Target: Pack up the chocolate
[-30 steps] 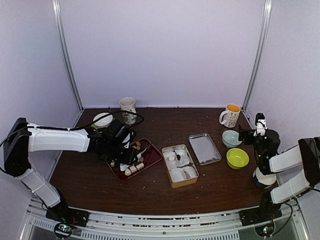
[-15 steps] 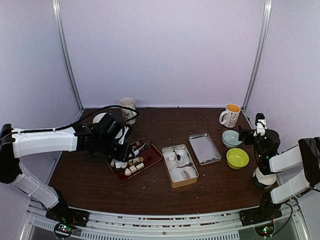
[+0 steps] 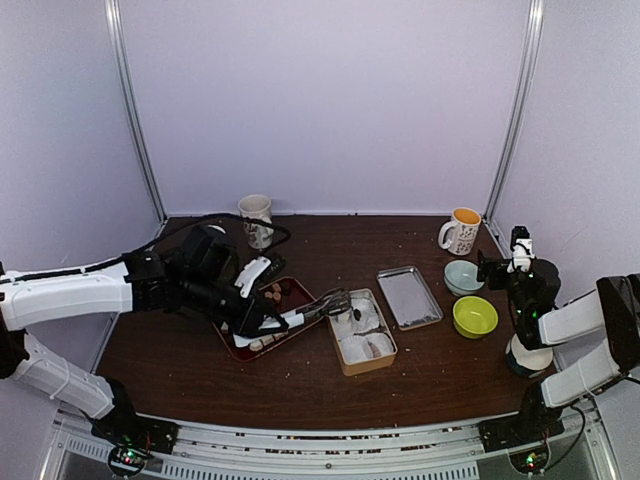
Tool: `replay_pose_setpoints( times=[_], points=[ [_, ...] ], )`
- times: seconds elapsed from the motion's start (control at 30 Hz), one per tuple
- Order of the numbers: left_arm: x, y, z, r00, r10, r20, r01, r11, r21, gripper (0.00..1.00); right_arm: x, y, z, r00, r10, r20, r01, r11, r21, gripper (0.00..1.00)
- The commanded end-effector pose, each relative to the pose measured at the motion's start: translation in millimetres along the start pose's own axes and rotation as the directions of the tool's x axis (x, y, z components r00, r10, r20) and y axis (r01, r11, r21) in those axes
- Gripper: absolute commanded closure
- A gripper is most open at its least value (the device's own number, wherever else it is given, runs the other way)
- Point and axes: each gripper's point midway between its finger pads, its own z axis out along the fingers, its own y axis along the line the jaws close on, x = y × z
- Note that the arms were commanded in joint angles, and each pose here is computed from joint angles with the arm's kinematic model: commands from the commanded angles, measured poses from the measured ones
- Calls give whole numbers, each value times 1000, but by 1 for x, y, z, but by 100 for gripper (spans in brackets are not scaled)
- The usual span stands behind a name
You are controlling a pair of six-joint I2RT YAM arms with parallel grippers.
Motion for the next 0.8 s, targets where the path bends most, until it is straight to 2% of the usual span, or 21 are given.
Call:
replay_pose_setpoints(
  times=[0.0,0.3,0.63,0.77],
  points=[
    [-2,-32,12,993,119,-12,-116,983,145,85,-3,-2,-1,1000,4,18,-5,1000,12,0],
    [23,-34,37,974,162,-158,-143,982,121,84,-3,-2,-1,1000,4,18,-5,1000,12,0],
    [24,-28,39,971,164,-173,-153,985,77,71,-3,-2,-1,1000,4,17,-5,1000,11,0],
    [22,-21,38,973,157,-167,-153,988,33,69,-3,-2,-1,1000,4,18,-5,1000,12,0]
  ],
)
